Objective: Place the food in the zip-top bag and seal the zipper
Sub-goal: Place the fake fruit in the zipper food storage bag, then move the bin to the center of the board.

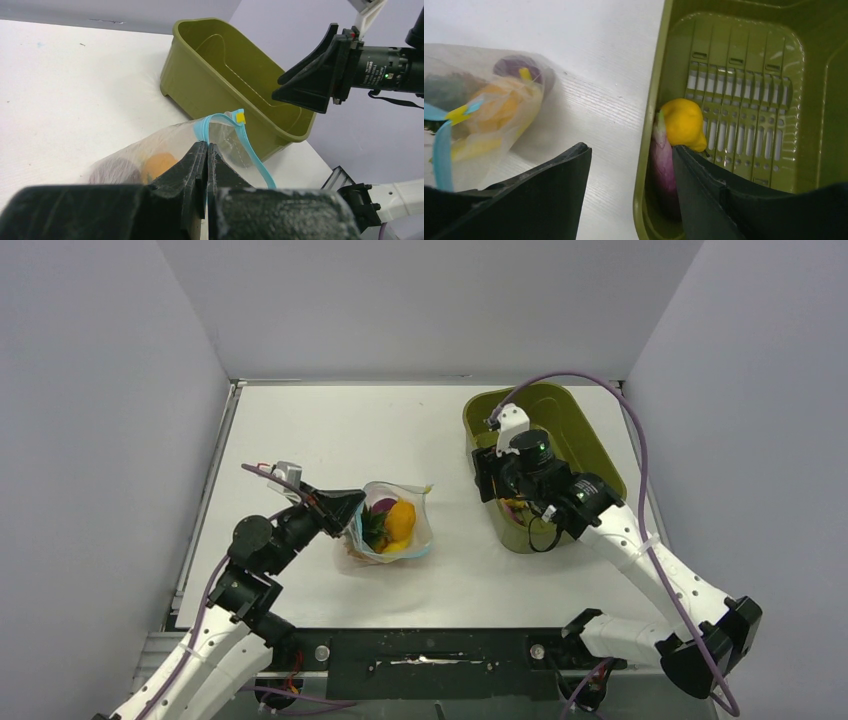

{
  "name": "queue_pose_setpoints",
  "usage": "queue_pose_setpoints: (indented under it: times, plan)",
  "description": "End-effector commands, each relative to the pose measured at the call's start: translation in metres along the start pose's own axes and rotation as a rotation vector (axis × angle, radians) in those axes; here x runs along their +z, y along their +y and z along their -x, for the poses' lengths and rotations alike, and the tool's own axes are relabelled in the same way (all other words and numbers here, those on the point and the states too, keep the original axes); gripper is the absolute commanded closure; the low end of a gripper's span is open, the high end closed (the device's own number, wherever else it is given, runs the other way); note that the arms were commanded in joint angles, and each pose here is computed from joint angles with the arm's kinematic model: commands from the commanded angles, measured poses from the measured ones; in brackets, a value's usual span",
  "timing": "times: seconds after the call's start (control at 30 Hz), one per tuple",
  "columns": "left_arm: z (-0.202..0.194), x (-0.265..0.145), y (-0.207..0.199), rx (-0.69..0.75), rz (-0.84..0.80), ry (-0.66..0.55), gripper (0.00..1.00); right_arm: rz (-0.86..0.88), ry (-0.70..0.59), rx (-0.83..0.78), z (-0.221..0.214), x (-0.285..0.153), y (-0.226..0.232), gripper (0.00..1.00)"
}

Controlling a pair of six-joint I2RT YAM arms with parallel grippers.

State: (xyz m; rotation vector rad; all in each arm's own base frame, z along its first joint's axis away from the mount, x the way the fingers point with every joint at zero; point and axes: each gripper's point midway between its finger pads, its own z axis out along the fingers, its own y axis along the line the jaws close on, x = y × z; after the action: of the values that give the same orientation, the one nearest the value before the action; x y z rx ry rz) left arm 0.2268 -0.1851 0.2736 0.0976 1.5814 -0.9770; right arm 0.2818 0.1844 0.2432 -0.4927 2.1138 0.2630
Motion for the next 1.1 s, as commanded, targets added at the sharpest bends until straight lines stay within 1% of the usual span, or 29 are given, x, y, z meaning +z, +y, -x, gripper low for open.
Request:
queue_pose_setpoints:
  times: [0.0, 0.27, 0.37, 0.5, 0.67, 0.73, 0.87, 1.07]
  plan:
    - [0.012, -0.003, -0.011, 0.022, -0.048, -0.049, 1.00, -0.116, 0.037, 0.041, -0.007, 0.003, -0.023, 0.39]
    - [0.006, -0.006, -0.005, 0.025, -0.033, -0.054, 1.00, -0.160, 0.104, 0.090, -0.028, 0.018, -0.041, 0.43]
    - [0.007, -0.008, -0.007, 0.034, -0.041, -0.057, 1.00, -0.154, 0.133, 0.107, -0.037, 0.024, -0.046, 0.46]
    - [0.004, -0.011, -0.007, 0.046, -0.046, -0.048, 1.00, -0.123, 0.165, 0.125, -0.044, 0.034, -0.041, 0.50]
    - [0.000, -0.017, -0.005, 0.039, -0.044, -0.050, 1.00, -0.068, 0.178, 0.167, -0.044, 0.045, -0.028, 0.57]
    - [-0.002, -0.018, -0.004, 0.027, -0.047, -0.058, 1.00, -0.079, 0.184, 0.177, -0.044, 0.049, -0.029, 0.59]
    - [-0.003, -0.021, -0.005, 0.021, -0.055, -0.063, 1.00, -0.098, 0.184, 0.200, -0.041, 0.056, -0.031, 0.68]
    - [0.002, -0.023, -0.009, 0.027, -0.067, -0.071, 1.00, -0.104, 0.186, 0.286, -0.041, 0.072, -0.026, 0.79]
